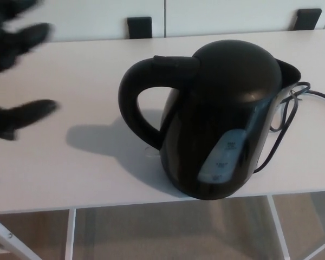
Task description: The robot walk towards a table in front and uses its left hand to pick up the pot from the base and places it on the table
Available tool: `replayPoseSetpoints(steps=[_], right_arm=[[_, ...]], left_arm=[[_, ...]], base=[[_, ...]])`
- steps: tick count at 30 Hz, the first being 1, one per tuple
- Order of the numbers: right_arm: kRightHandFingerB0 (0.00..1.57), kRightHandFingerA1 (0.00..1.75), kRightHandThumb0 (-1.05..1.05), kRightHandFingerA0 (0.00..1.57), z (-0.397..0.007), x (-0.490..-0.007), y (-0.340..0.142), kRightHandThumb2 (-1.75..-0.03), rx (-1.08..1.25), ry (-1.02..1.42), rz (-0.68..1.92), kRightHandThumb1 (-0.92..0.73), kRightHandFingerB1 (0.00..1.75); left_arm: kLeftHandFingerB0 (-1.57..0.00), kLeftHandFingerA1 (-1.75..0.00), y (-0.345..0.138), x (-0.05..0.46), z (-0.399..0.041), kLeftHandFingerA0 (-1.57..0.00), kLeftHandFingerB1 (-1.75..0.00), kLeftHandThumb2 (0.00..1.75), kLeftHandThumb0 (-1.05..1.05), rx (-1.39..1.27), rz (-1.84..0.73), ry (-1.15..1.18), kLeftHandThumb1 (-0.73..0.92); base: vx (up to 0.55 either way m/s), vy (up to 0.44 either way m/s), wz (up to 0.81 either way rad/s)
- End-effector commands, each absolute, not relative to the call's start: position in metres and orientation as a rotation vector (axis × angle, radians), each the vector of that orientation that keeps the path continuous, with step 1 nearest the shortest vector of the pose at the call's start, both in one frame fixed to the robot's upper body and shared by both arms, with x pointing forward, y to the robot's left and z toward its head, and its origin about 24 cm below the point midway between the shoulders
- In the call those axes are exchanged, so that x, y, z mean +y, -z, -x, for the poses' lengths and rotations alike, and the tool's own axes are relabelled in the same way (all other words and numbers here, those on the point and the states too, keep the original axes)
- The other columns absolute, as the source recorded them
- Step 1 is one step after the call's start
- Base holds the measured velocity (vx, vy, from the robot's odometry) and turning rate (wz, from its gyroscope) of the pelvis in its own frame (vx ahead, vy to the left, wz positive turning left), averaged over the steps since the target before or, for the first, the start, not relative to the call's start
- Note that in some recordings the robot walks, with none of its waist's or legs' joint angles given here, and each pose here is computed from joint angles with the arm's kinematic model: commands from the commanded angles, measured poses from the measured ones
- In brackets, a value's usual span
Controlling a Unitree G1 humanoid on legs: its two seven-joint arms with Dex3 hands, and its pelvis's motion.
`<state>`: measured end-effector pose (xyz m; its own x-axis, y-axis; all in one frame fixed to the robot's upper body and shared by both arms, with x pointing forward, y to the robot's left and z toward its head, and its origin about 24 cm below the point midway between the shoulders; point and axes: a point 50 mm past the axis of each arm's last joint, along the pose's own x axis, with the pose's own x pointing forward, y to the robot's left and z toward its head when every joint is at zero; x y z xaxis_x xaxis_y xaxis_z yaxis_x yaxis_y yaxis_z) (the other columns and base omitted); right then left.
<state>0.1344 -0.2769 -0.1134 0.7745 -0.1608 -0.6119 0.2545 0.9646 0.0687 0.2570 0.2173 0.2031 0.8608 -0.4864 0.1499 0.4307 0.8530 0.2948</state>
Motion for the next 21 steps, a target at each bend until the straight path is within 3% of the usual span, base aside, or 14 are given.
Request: replayPoseSetpoints(steps=[1, 4, 5, 11, 13, 18, 19, 21], right_arm=[[0.1, 0.29, -0.31, 0.09, -0.138, -0.283, 0.108, -0.67, 0.619, 0.219, -0.153, -0.6, 0.35], [0.09, 0.33, -0.32, 0.08, -0.137, -0.283, 0.108, -0.68, 0.617, 0.225, -0.147, -0.63, 0.35], [0.08, 0.33, -0.32, 0.08, -0.138, -0.284, 0.108, -0.69, 0.621, 0.229, -0.144, -0.64, 0.34], [0.1, 0.32, -0.32, 0.08, -0.138, -0.284, 0.108, -0.69, 0.618, 0.234, -0.16, -0.61, 0.35], [0.13, 0.36, -0.32, 0.08, -0.139, -0.283, 0.108, -0.65, 0.619, 0.232, -0.15, -0.66, 0.34], [0.14, 0.37, -0.31, 0.09, -0.138, -0.283, 0.108, -0.67, 0.621, 0.237, -0.146, -0.66, 0.35], [0.13, 0.35, -0.32, 0.08, -0.138, -0.283, 0.108, -0.66, 0.62, 0.234, -0.144, -0.66, 0.35], [0.13, 0.35, -0.32, 0.08, -0.138, -0.282, 0.107, -0.66, 0.618, 0.231, -0.14, -0.66, 0.35]], left_arm=[[-0.08, -0.35, -0.193, 0.187, -0.271, -0.06, -0.23, 0.67, -0.52, -0.131, -0.318, 0.518, 0.35], [-0.06, -0.34, -0.19, 0.177, -0.275, -0.07, -0.22, 0.69, -0.54, -0.126, -0.355, 0.526, 0.36], [-0.11, -0.38, -0.185, 0.17, -0.279, -0.05, -0.18, 0.72, -0.66, -0.114, -0.404, 0.538, 0.4], [-0.13, -0.39, -0.172, 0.16, -0.29, -0.05, -0.18, 0.73, -0.68, -0.081, -0.436, 0.54, 0.41], [-0.05, -0.31, -0.165, 0.157, -0.296, -0.07, -0.19, 0.73, -0.62, -0.05, -0.447, 0.554, 0.41], [-0.09, -0.37, -0.159, 0.152, -0.296, -0.05, -0.21, 0.75, -0.67, -0.034, -0.469, 0.527, 0.42], [-0.01, -0.42, -0.159, 0.15, -0.297, -0.08, -0.28, 0.78, -0.66, -0.041, -0.465, 0.511, 0.42], [-0.01, -0.42, -0.158, 0.145, -0.297, -0.08, -0.28, 0.78, -0.66, -0.052, -0.458, 0.486, 0.42]], base=[[0.0, 0.0, 0.0], [0.0, 0.0, 0.0], [0.0, 0.0, 0.0], [0.0, 0.0, 0.0], [0.0, 0.0, 0.0], [0.0, 0.0, 0.0], [0.0, 0.0, 0.0], [0.0, 0.0, 0.0]])
